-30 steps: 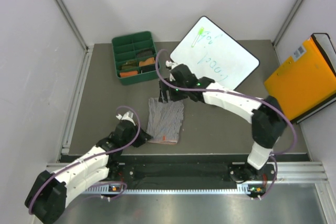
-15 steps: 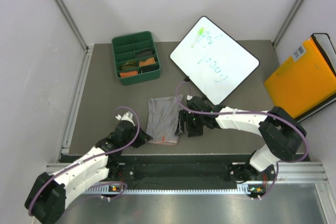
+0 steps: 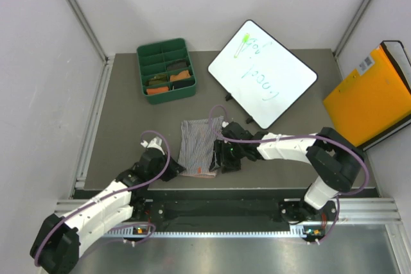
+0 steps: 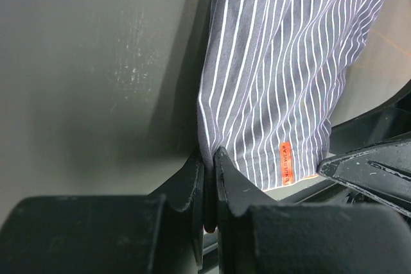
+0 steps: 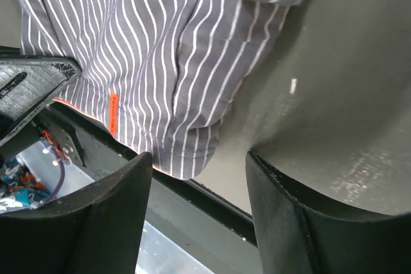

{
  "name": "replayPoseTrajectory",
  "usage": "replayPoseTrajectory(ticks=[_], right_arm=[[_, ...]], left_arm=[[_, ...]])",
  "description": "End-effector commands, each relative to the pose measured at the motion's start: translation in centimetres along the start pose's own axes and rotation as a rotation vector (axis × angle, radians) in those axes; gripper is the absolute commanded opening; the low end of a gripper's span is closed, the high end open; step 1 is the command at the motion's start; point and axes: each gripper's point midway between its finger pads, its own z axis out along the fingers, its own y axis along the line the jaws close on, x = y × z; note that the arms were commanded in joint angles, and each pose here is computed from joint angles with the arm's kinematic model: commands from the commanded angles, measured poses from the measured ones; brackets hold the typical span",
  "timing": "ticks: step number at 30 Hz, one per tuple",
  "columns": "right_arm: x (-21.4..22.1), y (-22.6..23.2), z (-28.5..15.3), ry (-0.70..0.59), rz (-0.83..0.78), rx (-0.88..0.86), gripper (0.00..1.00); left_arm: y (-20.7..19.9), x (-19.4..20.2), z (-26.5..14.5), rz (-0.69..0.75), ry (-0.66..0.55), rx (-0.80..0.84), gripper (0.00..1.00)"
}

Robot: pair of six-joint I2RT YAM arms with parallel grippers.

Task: Roll the underwear
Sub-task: Fold the underwear at the center of the board.

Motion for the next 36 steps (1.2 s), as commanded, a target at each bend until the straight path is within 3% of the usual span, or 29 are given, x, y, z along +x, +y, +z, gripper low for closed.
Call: replayPoseTrajectory(ticks=[1,5,11,13,18,21,23,28,36], right_arm=[[0.0,0.8,1.0,0.006,-0.022,-0.007,0.57],[0.5,-0.5,1.5,0.028,-0.020,0.037,0.35],[0.8,-1.4,1.9,0.041,-0.015,0.065,0.03],[0.8,-1.5,1.9,0.040,-0.021,0.075,0.02],[0.9,-1.8,1.9,0.045,-0.019,0.084,0.01],[0.9,-1.8,1.9,0.045,-0.021,0.082,0.01],[0.9,-1.8,1.9,0.045,-0.019,0.086,0.01],[0.9,-2.0,1.8,0.041,-0.025,0.099,0.00],[0.6,-2.2,1.6,0.025,-0.034,0.115,0.00]], left_arm=[[-0.2,-0.4,-0.2,0.022,-0.017,-0.002,0.11],[-0.4,-0.5,-0.3,0.023,-0.023,0.009,0.15],[-0.5,-0.6,-0.4,0.027,-0.029,0.018,0.46],[-0.4,-0.7,-0.3,0.027,-0.034,0.011,0.56],[-0.1,-1.1,-0.2,0.028,-0.058,-0.003,0.62],[0.1,-1.2,-0.1,0.027,-0.069,-0.006,0.55],[0.3,-1.1,0.0,0.017,-0.068,-0.011,0.35],[0.2,-1.3,0.1,0.056,-0.078,0.005,0.02],[-3.5,-2.9,-0.3,0.246,-0.032,0.021,0.00]])
